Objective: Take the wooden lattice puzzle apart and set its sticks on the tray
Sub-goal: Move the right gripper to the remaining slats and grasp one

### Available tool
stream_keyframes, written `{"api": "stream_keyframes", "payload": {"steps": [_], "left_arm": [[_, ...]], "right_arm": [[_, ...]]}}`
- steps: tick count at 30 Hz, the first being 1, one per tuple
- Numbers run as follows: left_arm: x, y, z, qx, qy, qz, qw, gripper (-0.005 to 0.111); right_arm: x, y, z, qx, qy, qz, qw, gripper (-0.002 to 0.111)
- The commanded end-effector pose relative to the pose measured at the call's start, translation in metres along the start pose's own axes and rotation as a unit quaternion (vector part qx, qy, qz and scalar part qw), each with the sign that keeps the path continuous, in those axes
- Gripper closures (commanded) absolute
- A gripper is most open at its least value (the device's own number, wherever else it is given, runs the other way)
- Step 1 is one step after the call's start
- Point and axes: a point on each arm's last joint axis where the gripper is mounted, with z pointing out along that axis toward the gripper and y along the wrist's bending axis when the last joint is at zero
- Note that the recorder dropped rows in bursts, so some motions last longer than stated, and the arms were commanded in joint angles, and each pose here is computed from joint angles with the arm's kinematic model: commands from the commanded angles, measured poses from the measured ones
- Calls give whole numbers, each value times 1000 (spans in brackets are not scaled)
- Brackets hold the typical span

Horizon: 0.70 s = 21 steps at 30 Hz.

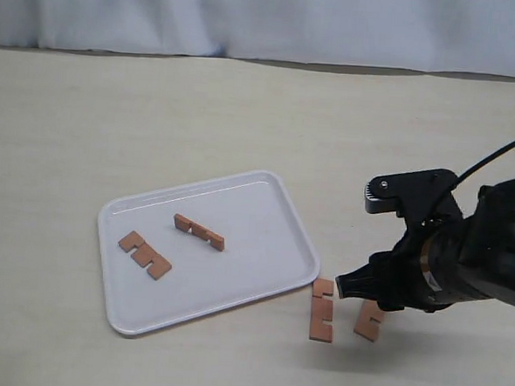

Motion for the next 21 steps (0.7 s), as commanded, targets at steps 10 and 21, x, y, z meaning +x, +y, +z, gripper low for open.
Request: {"api": "stream_keyframes", "payload": {"steps": [10,21], "left_arm": [[0,0,0,0,-3,-1,1000,107],[0,0,0,0,-3,-1,1000,107]], "right_arm": [[5,9,28,-10,24,72,997,60],[5,16,47,-5,37,56,998,39]]}}
